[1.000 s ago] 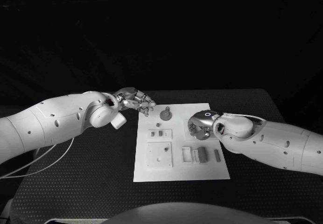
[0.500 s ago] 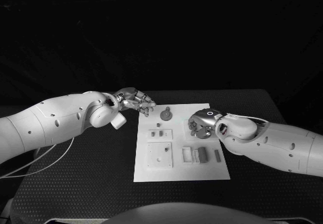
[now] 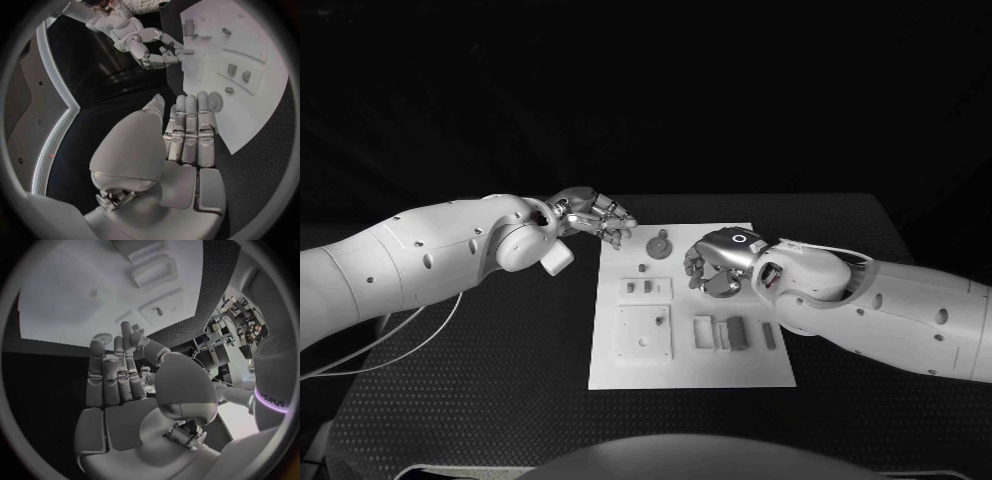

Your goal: Assemble the parts on the task board

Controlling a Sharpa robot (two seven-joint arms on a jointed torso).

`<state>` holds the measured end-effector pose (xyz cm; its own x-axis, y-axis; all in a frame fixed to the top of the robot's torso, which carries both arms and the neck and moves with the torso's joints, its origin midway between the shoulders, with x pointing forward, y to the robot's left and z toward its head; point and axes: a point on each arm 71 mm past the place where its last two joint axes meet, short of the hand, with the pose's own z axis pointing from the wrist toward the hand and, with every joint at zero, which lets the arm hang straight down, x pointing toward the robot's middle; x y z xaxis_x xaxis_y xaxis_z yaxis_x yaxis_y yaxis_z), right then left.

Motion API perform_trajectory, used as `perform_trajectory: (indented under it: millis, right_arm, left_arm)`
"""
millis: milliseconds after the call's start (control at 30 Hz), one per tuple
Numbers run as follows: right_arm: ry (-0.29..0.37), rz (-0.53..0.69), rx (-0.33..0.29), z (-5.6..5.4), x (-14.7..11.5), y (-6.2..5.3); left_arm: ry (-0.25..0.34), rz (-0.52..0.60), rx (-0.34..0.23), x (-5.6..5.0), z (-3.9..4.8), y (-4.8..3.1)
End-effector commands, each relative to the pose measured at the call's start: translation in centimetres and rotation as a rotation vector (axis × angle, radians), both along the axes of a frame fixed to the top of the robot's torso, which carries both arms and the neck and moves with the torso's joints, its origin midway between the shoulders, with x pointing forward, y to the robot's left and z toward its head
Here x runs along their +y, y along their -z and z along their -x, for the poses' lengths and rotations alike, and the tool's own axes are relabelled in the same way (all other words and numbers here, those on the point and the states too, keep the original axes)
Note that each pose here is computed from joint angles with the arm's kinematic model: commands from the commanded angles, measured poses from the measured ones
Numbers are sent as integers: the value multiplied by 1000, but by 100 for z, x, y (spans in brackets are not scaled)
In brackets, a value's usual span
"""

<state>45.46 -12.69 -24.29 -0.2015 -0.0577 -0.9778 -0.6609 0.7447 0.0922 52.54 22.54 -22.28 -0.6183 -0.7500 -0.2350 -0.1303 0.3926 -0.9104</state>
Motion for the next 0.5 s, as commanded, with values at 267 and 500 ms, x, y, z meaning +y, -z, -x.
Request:
perform_trajectory:
  millis: [267,500]
  right_arm:
    - [-154,-101,76,342,559,0]
    - [-230,-79,96,527,851,190]
  left_arm:
    - [-37,35,-40,-16,-33,-40]
    - [-33,39,-42,-51,-36,-42]
